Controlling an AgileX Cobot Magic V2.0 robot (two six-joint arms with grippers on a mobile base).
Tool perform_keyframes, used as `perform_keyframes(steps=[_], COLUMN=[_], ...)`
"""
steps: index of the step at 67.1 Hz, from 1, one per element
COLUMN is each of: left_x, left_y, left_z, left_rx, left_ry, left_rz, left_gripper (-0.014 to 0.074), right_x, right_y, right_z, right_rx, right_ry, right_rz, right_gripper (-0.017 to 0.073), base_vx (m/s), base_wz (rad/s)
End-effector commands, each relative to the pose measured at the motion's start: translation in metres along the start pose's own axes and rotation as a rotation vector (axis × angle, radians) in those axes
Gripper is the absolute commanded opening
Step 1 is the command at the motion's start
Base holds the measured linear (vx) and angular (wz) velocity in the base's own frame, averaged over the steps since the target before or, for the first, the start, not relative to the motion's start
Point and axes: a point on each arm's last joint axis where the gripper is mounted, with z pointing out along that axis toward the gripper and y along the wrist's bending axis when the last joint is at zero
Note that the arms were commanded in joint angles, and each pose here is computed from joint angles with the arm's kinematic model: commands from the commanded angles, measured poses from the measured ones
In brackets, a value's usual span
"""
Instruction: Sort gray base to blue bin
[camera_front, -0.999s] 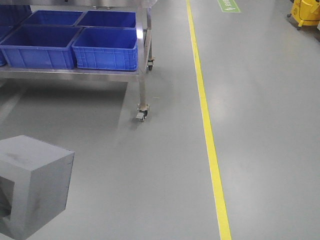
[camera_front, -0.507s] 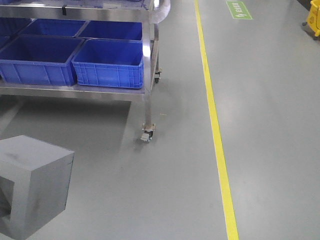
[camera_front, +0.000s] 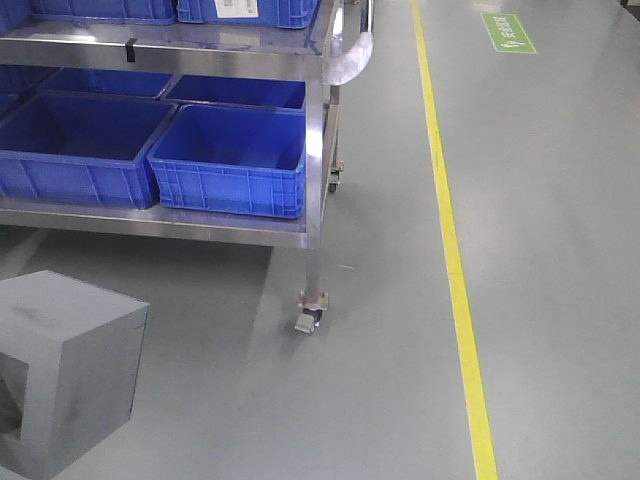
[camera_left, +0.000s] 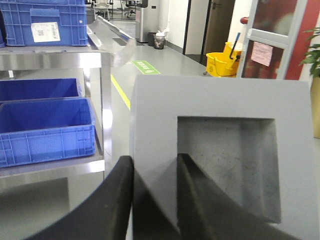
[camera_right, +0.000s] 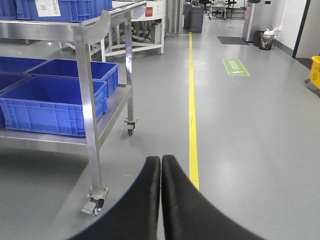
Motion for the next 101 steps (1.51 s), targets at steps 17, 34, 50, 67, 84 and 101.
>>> perform_keyframes(steps=[17,34,50,67,84,101], left_x=[-0.0202,-0.0202,-0.0202,-0.0202,-0.0202,-0.0202], left_y=[-0.0049,-0.0049,-0.0049,-0.0049,-0.0049,-0.0049], left_z=[-0.0032,-0.0032,-0.0032,-0.0032,-0.0032,-0.0032], left_rx=[0.050,0.050,0.050,0.050,0.050,0.050], left_ry=[-0.136,-0.136,-0.136,-0.136,-0.136,-0.136], left_rz=[-0.002,-0.002,-0.002,-0.002,-0.002,-0.002], left_gripper=[-0.0007,-0.0007,-0.0007,-0.0007,-0.0007,-0.0007], right_x=[-0.0056,-0.0056,-0.0056,-0.0056,-0.0056,-0.0056], right_y=[0.0001,0.0001,0.0001,0.0001,0.0001,0.0001], right_z=[-0.0004,-0.0004,-0.0004,-0.0004,-0.0004,-0.0004], right_rx=[0.000,0.000,0.000,0.000,0.000,0.000], right_ry=[-0.079,-0.078,-0.078,-0.078,-0.078,-0.078], right_rz=[-0.015,-0.015,-0.015,-0.015,-0.015,-0.015], right_gripper=[-0.0005,-0.0005,-0.0005,-0.0005,-0.0005,-0.0005], base_vx=[0.38,0.31,0.28,0.25,0.25,0.27], base_wz=[0.13,0.48,0.87,0.97,0.82,0.66])
